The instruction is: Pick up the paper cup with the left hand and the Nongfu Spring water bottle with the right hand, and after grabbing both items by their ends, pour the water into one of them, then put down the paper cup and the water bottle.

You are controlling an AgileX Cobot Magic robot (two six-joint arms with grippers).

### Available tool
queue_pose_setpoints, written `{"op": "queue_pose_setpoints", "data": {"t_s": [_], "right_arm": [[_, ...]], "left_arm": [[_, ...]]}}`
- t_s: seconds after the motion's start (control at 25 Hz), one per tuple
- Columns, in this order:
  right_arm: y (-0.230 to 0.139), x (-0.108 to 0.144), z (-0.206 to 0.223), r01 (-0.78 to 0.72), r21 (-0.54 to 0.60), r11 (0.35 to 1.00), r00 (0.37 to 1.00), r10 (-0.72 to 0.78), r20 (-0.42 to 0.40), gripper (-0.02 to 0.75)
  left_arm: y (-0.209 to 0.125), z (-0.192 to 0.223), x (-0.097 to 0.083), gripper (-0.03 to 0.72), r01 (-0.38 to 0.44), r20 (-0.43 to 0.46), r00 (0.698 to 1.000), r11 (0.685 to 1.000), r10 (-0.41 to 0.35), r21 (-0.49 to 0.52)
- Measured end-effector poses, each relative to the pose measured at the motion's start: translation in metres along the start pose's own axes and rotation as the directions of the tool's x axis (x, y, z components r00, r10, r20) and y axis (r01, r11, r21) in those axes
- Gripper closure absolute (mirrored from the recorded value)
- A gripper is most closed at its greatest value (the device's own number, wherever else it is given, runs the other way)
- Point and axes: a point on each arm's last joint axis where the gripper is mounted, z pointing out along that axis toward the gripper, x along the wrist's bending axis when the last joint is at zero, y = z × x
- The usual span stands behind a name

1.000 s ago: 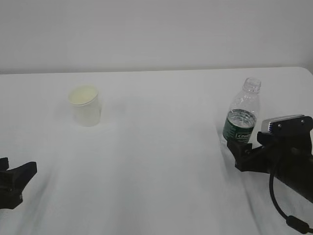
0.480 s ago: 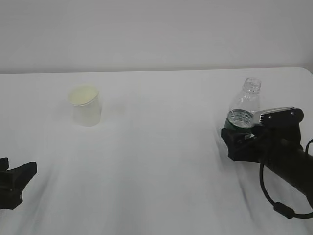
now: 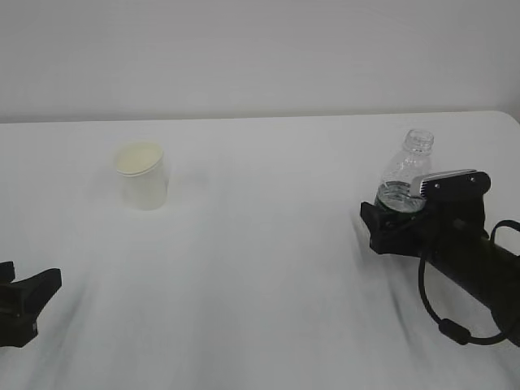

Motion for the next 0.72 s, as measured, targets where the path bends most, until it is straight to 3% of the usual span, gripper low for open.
{"op": "queue_pose_setpoints", "data": {"t_s": [0.72], "right_arm": [[-0.0103,-0.0005,0.0053,-0.004,0.026,1.0,1.0,0.004,-0.001,0.2]], "left_arm": [[0.0,0.0,0.0,0.204,0.0,0.0,1.0,1.0,0.0,0.0]]}}
